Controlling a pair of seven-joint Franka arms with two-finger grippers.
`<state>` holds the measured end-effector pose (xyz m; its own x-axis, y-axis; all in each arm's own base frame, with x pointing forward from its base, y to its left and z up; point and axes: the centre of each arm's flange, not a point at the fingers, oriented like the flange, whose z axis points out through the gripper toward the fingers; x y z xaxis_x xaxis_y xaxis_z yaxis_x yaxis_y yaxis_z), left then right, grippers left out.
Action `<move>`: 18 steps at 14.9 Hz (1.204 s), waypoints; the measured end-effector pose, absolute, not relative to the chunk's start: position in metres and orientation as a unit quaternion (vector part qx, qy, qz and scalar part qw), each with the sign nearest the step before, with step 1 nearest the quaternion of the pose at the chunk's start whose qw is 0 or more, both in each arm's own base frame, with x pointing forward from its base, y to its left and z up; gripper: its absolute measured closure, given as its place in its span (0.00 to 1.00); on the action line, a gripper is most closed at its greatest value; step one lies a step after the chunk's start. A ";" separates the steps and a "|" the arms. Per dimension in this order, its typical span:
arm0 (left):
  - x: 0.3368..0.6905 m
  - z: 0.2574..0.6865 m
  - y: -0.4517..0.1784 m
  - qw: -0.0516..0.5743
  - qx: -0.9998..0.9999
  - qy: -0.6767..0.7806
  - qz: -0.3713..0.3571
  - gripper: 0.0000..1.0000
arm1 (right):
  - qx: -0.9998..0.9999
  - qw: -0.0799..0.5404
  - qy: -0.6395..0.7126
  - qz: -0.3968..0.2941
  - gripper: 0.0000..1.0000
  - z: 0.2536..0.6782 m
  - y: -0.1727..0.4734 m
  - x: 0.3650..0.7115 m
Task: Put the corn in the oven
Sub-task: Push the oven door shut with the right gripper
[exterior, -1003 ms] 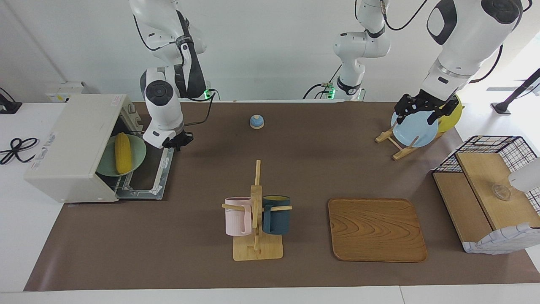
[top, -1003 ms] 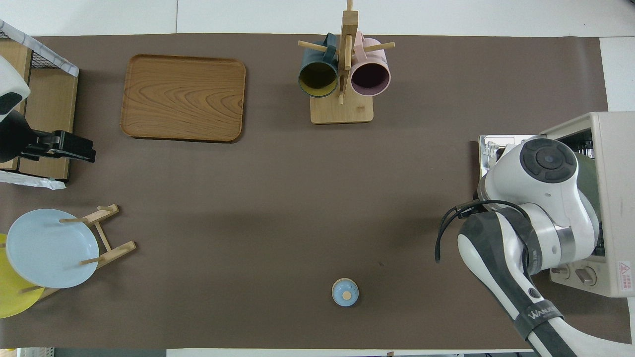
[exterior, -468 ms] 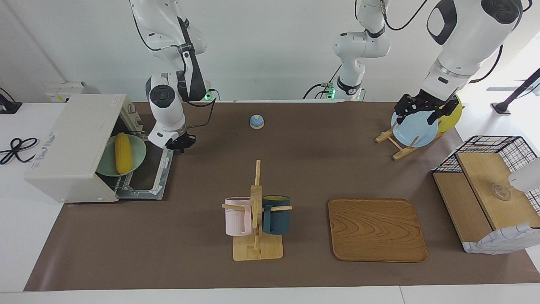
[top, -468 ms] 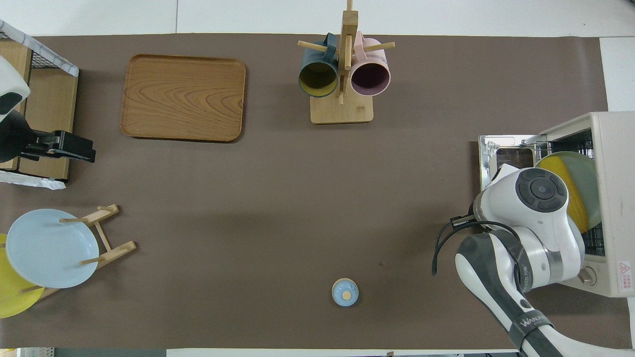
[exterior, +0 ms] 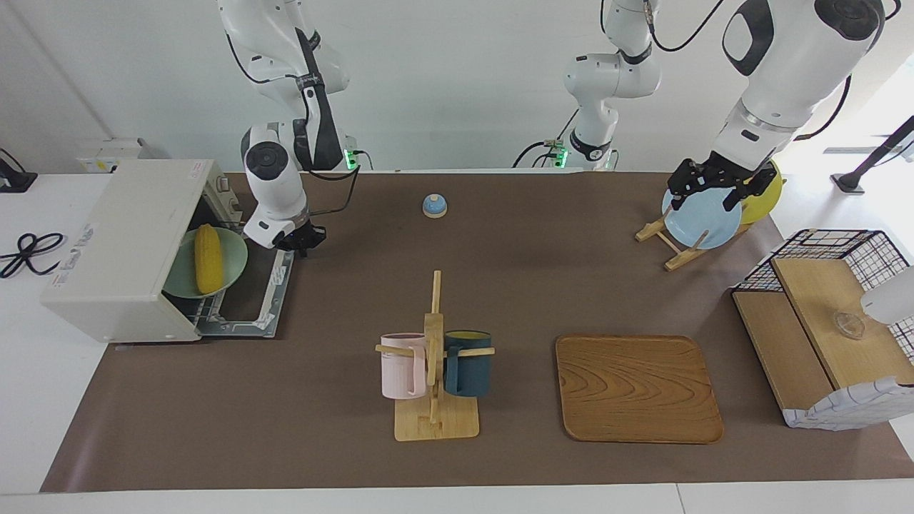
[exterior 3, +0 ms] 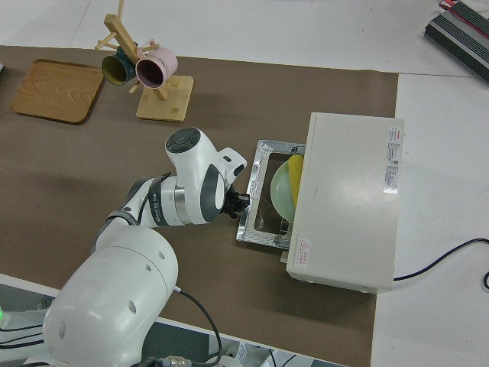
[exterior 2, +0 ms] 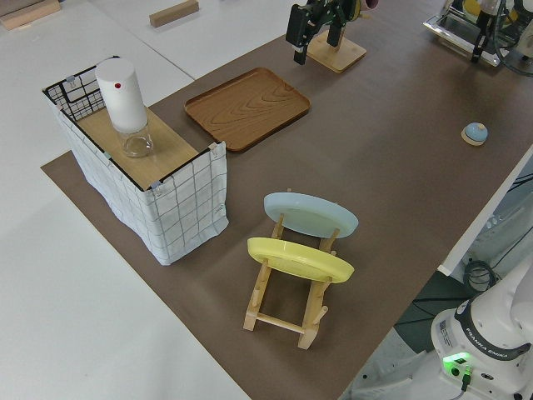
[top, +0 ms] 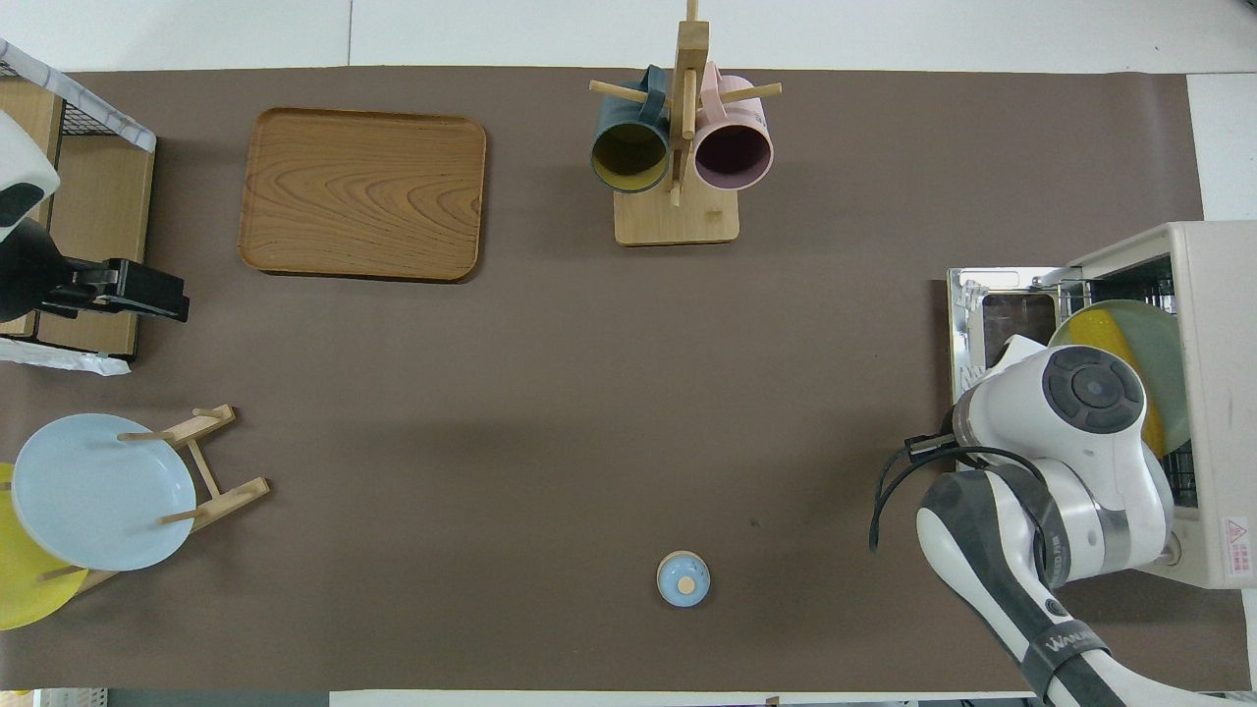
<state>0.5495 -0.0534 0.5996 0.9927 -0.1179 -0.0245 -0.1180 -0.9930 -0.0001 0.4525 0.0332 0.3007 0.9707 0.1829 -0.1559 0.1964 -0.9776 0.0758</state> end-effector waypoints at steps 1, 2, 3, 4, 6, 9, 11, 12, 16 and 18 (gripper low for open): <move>0.550 0.600 -0.053 0.001 -0.998 0.059 0.012 0.00 | 0.992 0.045 0.095 -0.074 0.99 0.301 0.030 0.453; 0.550 0.600 -0.053 0.001 -0.998 0.059 0.012 0.00 | 0.992 0.044 0.095 -0.074 0.99 0.301 0.030 0.453; 0.550 0.600 -0.053 0.001 -0.998 0.059 0.012 0.00 | 0.992 0.045 0.095 -0.074 0.99 0.301 0.030 0.453; 0.550 0.600 -0.053 0.001 -0.998 0.059 0.012 0.00 | 0.992 0.045 0.096 -0.074 0.99 0.301 0.030 0.453; 0.550 0.600 -0.053 0.001 -0.998 0.059 0.012 0.00 | 0.990 0.050 0.102 -0.079 0.99 0.304 0.032 0.454; 0.550 0.600 -0.053 0.001 -0.998 0.059 0.012 0.00 | 0.983 0.081 0.130 -0.105 0.99 0.336 0.039 0.466; 0.550 0.600 -0.053 0.001 -0.998 0.059 0.012 0.00 | 0.977 0.102 0.155 -0.108 0.99 0.378 0.029 0.481; 0.550 0.600 -0.053 0.001 -0.998 0.059 0.012 0.00 | 0.975 0.102 0.160 -0.117 0.99 0.398 0.018 0.484; 0.550 0.600 -0.053 0.001 -0.998 0.059 0.012 0.00 | 0.972 0.111 0.183 -0.100 0.99 0.453 -0.042 0.488; 0.550 0.600 -0.053 0.001 -0.998 0.059 0.012 0.00 | 0.971 0.109 0.192 -0.095 0.99 0.464 -0.069 0.485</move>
<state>0.5495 -0.0534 0.5996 0.9927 -0.1179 -0.0245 -0.1180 -0.9930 -0.0001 0.4849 -0.0692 0.4640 0.9077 0.3528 -0.2273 0.3945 -0.9021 0.1751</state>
